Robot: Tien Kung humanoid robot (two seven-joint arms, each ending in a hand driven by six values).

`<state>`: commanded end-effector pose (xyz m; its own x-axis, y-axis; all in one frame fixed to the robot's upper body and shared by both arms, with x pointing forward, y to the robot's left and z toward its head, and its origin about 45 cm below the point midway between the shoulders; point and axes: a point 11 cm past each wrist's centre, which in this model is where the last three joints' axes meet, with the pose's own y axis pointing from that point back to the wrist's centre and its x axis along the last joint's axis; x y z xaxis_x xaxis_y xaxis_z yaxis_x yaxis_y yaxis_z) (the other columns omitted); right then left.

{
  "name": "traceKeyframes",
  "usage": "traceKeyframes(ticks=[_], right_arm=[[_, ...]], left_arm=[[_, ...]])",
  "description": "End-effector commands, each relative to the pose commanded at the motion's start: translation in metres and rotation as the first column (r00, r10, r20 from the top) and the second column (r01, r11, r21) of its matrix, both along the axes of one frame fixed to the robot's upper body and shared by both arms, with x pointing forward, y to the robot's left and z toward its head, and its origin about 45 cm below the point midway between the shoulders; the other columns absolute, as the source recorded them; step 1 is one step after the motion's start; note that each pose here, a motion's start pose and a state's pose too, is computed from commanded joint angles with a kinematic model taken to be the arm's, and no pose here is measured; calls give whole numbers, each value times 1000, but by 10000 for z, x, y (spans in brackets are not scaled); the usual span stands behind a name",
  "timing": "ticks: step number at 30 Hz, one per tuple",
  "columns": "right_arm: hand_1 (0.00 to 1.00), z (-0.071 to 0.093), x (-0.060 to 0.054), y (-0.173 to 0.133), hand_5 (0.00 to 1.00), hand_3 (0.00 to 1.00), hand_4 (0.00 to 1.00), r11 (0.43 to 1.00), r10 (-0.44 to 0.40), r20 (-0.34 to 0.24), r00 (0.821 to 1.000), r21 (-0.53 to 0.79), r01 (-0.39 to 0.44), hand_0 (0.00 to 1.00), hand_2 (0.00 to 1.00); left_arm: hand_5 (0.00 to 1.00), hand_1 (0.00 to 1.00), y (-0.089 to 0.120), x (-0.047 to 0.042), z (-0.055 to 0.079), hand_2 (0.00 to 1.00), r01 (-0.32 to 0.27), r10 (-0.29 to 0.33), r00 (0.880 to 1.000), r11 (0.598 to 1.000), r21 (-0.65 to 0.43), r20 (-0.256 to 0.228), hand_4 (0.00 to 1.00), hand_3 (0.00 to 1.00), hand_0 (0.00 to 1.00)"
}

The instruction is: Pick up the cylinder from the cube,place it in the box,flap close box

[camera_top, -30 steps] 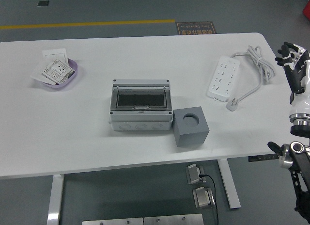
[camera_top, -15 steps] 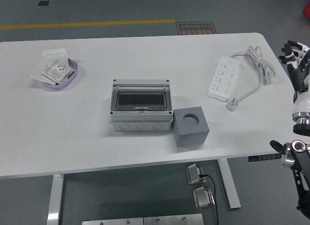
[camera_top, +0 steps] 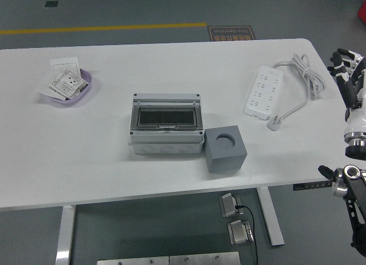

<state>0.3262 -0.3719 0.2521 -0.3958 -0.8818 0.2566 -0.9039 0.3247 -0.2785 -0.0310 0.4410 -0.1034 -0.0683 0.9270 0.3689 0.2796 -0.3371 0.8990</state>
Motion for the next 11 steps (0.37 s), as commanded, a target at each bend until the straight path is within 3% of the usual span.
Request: traceKeyframes(ticks=[11], right_arm=[[626,-17,15,20,743,703,953,1000,2,-4,1000,-3,-2,583,704]], left_arm=[[414,669,44,23,17,581,4,-4,1000,1000,6,2,670,606,613]])
